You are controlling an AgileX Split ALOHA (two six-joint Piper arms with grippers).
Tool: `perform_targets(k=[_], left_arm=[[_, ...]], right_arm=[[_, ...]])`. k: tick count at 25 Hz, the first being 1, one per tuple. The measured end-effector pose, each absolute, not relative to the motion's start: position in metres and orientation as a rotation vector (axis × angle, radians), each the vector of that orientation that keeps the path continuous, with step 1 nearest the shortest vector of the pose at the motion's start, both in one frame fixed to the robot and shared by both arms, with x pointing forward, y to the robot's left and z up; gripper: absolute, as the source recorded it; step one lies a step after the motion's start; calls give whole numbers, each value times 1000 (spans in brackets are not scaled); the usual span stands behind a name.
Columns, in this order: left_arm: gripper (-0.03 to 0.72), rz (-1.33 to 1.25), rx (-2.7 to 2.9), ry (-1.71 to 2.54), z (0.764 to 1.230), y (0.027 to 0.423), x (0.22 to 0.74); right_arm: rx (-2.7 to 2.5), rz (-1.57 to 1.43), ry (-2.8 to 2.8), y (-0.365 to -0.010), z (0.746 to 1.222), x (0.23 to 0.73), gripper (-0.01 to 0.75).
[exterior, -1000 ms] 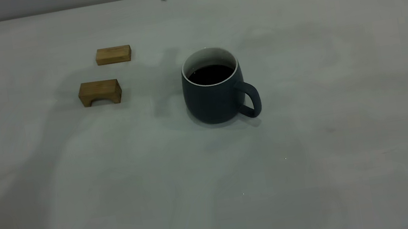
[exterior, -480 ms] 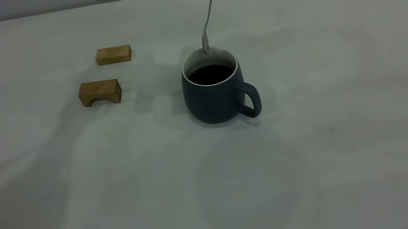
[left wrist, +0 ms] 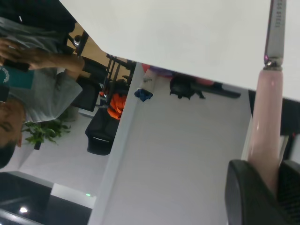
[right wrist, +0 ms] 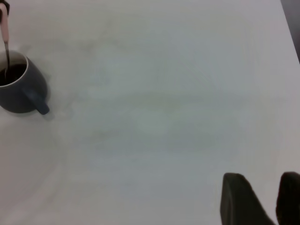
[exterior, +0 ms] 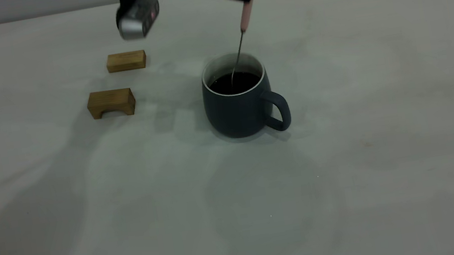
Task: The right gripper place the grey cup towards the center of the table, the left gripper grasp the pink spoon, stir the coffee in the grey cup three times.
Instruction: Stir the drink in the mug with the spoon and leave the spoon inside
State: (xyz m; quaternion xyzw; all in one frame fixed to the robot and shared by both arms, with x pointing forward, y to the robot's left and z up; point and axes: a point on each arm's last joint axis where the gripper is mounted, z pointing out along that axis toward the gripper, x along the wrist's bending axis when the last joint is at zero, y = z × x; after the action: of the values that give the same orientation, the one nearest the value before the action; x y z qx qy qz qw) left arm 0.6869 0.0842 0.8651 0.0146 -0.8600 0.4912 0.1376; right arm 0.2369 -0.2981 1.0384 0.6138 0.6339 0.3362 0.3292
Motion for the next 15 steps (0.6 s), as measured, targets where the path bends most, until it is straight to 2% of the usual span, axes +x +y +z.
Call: perform_targets(k=[4, 15], left_arm=[[166, 1398, 77, -2468, 852, 85, 686], [166, 1490, -40, -2474, 855, 78, 685]], right_arm=[[1606, 880, 1659, -298, 1038, 237, 238], [1606, 880, 1659, -298, 1038, 237, 238]])
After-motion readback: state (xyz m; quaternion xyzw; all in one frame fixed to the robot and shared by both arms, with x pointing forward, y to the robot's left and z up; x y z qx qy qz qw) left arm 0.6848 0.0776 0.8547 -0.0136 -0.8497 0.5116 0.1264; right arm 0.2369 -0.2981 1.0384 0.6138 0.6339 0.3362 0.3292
